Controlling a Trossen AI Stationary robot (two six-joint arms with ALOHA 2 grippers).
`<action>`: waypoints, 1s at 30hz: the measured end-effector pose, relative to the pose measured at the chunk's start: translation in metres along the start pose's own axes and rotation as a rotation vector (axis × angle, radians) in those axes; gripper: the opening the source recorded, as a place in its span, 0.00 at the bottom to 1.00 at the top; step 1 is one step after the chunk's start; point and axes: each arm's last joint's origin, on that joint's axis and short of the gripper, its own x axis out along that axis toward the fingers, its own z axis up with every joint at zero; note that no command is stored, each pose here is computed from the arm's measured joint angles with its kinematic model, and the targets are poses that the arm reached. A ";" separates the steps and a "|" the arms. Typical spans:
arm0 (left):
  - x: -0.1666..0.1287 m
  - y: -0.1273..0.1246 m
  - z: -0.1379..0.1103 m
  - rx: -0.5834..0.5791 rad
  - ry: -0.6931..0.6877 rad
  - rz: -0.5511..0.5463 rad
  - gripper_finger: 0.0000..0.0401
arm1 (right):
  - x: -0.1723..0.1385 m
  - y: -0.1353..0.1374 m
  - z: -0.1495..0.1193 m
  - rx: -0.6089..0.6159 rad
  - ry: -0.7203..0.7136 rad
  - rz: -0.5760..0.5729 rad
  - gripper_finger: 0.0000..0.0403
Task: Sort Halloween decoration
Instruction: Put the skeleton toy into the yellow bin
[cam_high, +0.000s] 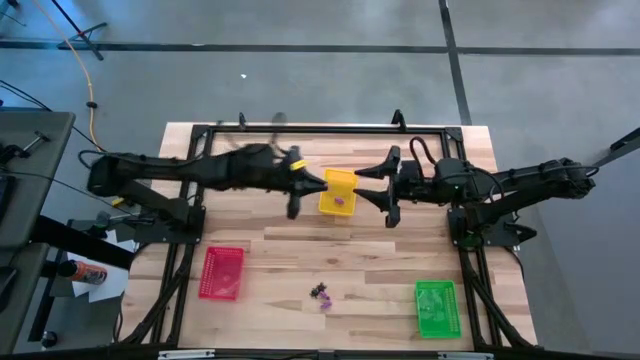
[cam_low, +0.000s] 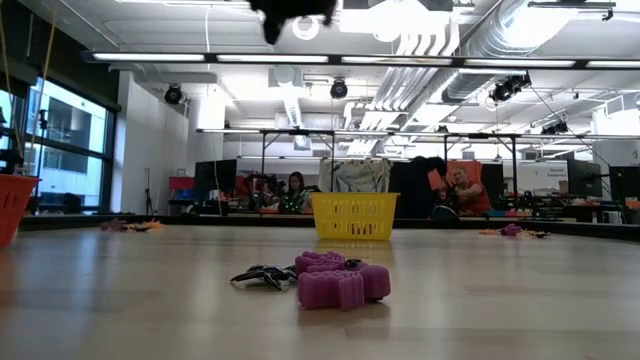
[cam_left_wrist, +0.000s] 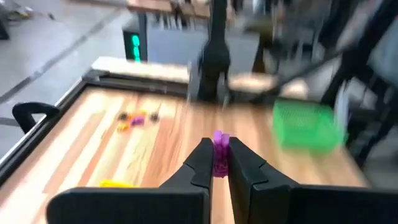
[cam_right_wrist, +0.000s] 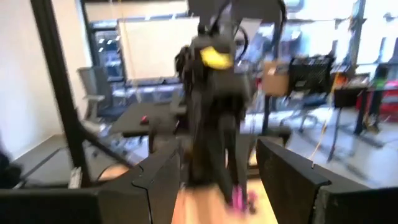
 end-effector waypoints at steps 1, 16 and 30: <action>0.008 0.004 -0.001 0.039 0.044 0.002 0.02 | 0.000 0.000 0.002 -0.014 -0.016 -0.005 0.51; 0.127 0.069 -0.103 -0.011 0.472 0.146 0.02 | 0.000 -0.002 0.003 -0.006 -0.033 -0.062 0.51; 0.149 0.078 -0.135 0.047 0.522 0.137 0.02 | 0.000 -0.002 0.002 -0.008 -0.017 -0.062 0.51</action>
